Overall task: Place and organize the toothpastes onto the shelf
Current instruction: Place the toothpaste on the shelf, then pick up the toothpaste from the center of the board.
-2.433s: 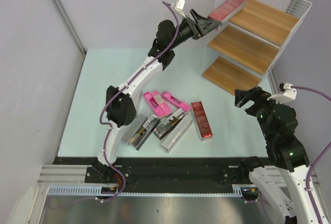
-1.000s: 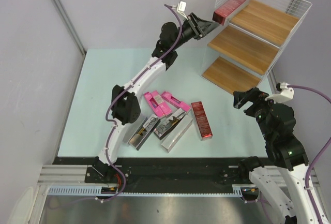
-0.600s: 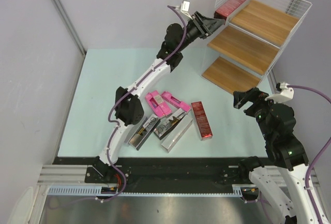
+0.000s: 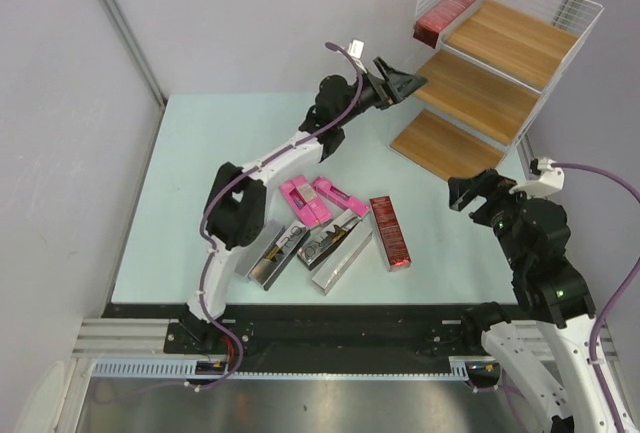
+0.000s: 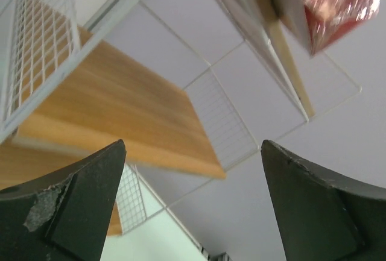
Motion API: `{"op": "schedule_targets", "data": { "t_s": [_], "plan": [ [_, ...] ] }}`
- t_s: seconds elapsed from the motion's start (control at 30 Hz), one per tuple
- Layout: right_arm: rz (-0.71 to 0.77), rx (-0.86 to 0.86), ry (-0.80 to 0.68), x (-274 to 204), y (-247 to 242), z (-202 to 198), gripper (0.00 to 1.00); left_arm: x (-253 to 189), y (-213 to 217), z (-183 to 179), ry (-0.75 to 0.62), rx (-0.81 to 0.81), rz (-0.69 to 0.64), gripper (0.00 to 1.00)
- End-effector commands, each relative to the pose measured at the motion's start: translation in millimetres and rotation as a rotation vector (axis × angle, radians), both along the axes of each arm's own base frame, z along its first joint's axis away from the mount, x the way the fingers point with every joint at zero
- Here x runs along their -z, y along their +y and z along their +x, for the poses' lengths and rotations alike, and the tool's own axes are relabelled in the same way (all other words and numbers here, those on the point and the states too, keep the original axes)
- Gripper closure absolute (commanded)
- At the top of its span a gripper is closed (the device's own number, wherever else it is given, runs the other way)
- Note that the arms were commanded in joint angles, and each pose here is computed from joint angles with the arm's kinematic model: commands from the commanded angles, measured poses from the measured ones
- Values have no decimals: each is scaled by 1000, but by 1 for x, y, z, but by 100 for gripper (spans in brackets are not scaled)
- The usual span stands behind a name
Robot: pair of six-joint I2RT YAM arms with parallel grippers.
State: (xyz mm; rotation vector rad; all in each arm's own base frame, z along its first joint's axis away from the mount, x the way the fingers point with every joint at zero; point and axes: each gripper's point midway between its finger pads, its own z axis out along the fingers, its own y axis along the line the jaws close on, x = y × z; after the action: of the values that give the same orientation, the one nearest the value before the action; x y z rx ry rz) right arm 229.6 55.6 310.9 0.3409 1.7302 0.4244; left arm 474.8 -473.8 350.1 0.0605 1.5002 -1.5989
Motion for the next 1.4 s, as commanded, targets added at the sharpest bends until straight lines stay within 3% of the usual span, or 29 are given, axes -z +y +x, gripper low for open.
{"op": "schedule_targets", "data": {
  "t_s": [0.0,0.03,0.07,0.13,0.2,0.23,0.4,0.6,0.67,0.77,1.07,1.37],
  "plan": [
    [-15,-25,21,5,6,7,0,-89,38,-54,-250,22,-109,0],
    [-20,-28,27,7,7,7,0,-70,40,-57,-234,21,-88,0],
    [-21,-34,34,10,8,8,0,-84,49,-69,-271,10,-90,0],
    [-27,-39,50,16,10,11,0,-60,56,-74,-244,-3,-31,0],
    [-22,-52,50,18,13,13,0,-69,69,-87,-288,-32,0,0],
    [-25,-56,69,25,15,16,0,-46,73,-87,-244,-42,52,0],
    [-27,-98,110,41,26,23,0,-28,106,-96,-253,-165,241,0],
    [-64,-173,226,80,46,35,0,24,142,-100,-115,-260,493,0],
    [-110,-216,291,103,63,38,0,81,171,-115,11,-302,626,0],
    [-154,-234,337,120,74,39,0,122,192,-132,100,-309,708,0],
    [-246,-253,411,152,91,42,0,194,225,-177,252,-300,773,0],
    [-290,-285,484,182,107,47,3,178,238,-179,218,-341,792,0]
  ]
}}
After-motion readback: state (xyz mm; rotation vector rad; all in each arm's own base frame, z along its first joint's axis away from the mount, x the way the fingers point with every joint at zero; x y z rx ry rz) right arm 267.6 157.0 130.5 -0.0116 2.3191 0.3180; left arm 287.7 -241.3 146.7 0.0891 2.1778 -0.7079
